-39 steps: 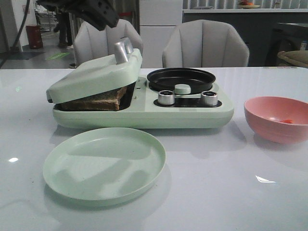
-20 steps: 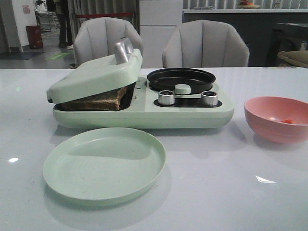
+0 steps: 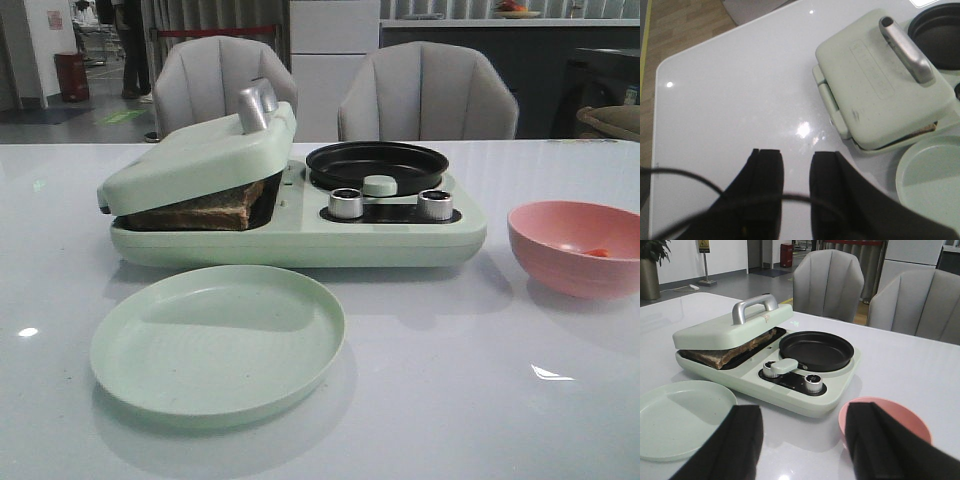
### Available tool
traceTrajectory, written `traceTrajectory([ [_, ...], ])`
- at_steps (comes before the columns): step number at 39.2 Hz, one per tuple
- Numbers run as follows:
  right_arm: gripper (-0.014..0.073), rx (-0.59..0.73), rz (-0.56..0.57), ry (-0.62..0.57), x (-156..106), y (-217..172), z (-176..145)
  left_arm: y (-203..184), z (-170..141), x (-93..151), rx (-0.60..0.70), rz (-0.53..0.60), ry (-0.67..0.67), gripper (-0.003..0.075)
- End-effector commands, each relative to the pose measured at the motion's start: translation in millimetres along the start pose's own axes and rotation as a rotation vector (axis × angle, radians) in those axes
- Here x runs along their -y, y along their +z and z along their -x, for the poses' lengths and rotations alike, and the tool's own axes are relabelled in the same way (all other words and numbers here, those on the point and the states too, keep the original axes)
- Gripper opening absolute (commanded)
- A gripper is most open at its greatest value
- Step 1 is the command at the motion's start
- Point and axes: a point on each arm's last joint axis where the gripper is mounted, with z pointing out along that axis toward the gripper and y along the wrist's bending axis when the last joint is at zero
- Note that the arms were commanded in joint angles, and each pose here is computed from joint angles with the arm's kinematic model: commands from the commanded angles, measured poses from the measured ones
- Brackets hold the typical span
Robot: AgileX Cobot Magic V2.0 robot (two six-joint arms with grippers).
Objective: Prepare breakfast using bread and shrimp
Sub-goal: 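Release the lid handle and raise the left gripper away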
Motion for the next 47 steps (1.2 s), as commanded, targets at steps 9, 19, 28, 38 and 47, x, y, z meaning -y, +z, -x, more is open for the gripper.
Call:
traceTrajectory([
  [9,0.047,0.11,0.001,-0.009,0.0,-1.2,16.8,-28.9,-52.1,8.4,0.213,0.007,-0.117,0.0223],
  [19,0.047,0.11,0.001,-0.01,0.0,-1.2,16.8,-42.9,-119.8,23.3,0.347,-0.024,-0.149,0.0223],
  [28,0.047,0.11,0.001,-0.01,0.0,-1.2,16.8,-49.2,-174.9,36.2,0.457,-0.056,-0.191,0.0223],
  [38,0.047,0.11,0.001,-0.01,0.0,-1.2,16.8,-51.7,-226.6,47.4,0.556,-0.079,-0.242,0.0203],
  [47,0.047,0.109,0.001,-0.01,0.0,-1.2,16.7,-40.9,-245.6,52.7,0.642,-0.07,-0.242,0.015],
])
